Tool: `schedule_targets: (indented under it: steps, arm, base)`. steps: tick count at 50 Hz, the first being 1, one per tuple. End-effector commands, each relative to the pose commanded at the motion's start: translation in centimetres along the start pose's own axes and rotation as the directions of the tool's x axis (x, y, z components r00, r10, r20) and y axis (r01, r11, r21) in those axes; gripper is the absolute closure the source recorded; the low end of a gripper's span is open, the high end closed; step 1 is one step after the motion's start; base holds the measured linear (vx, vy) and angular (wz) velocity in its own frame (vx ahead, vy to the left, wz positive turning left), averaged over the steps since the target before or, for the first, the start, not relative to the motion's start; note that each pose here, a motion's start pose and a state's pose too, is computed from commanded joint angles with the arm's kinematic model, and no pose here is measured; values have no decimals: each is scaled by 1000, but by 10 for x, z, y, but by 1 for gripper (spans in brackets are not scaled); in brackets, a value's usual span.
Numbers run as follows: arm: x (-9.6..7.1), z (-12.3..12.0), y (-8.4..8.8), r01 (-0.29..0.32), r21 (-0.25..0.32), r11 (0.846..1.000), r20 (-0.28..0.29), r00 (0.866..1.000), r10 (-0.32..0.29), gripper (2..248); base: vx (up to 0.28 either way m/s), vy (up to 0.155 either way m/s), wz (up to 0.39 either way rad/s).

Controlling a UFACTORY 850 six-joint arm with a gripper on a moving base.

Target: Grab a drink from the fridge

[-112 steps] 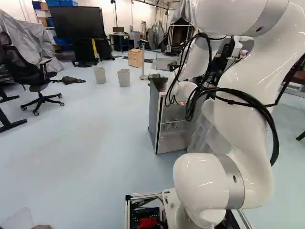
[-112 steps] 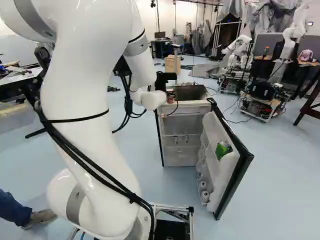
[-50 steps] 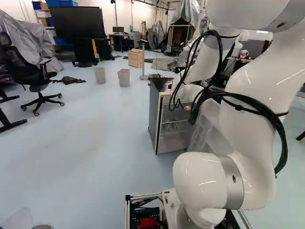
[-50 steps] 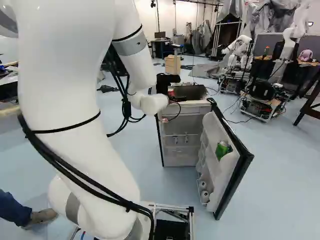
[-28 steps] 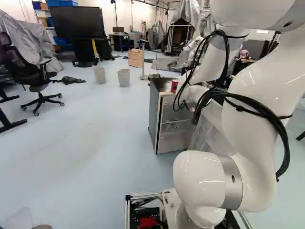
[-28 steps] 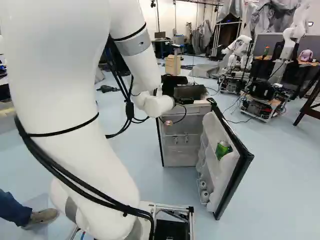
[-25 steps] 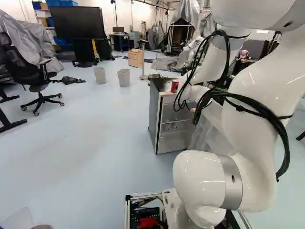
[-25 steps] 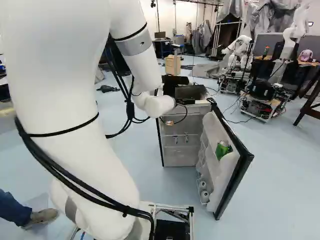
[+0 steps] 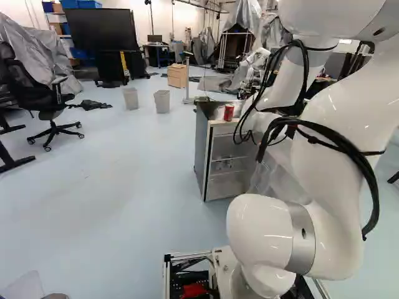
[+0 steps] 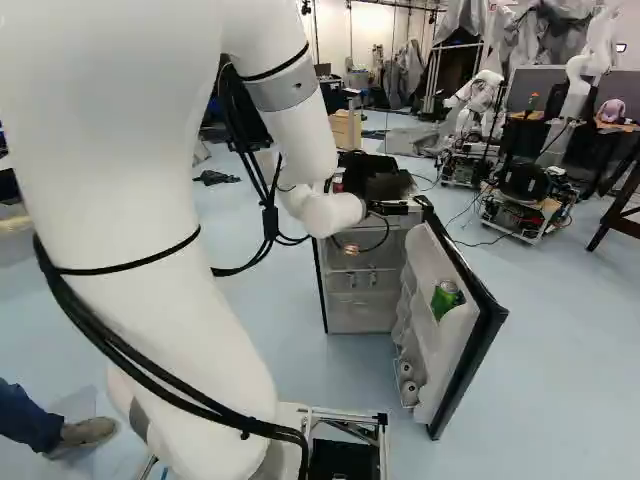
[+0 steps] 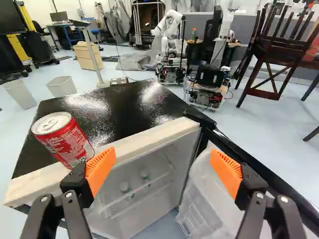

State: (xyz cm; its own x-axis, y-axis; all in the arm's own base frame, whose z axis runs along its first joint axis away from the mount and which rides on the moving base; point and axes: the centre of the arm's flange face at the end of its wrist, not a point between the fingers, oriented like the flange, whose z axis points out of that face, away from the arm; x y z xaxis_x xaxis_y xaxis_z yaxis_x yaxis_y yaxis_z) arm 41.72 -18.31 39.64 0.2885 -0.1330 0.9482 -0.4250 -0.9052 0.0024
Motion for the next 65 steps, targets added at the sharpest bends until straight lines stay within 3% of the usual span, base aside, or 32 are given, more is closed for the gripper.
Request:
schedule_targets:
  steps: [14, 36, 50, 65]
  arm:
    - [10, -3, 22, -21, -49, 999, 10, 1000, 22, 3]
    - [19, -8, 57, -85, -148, 985, 95, 990, 99, 3]
    - [25, -12, 80, -137, -217, 966, 147, 974, 171, 3]
    - [31, -18, 104, -203, -292, 935, 189, 946, 264, 3]
  base:
    - [0, 0, 0]
    - [0, 0, 0]
    - [0, 0, 0]
    - [0, 0, 0]
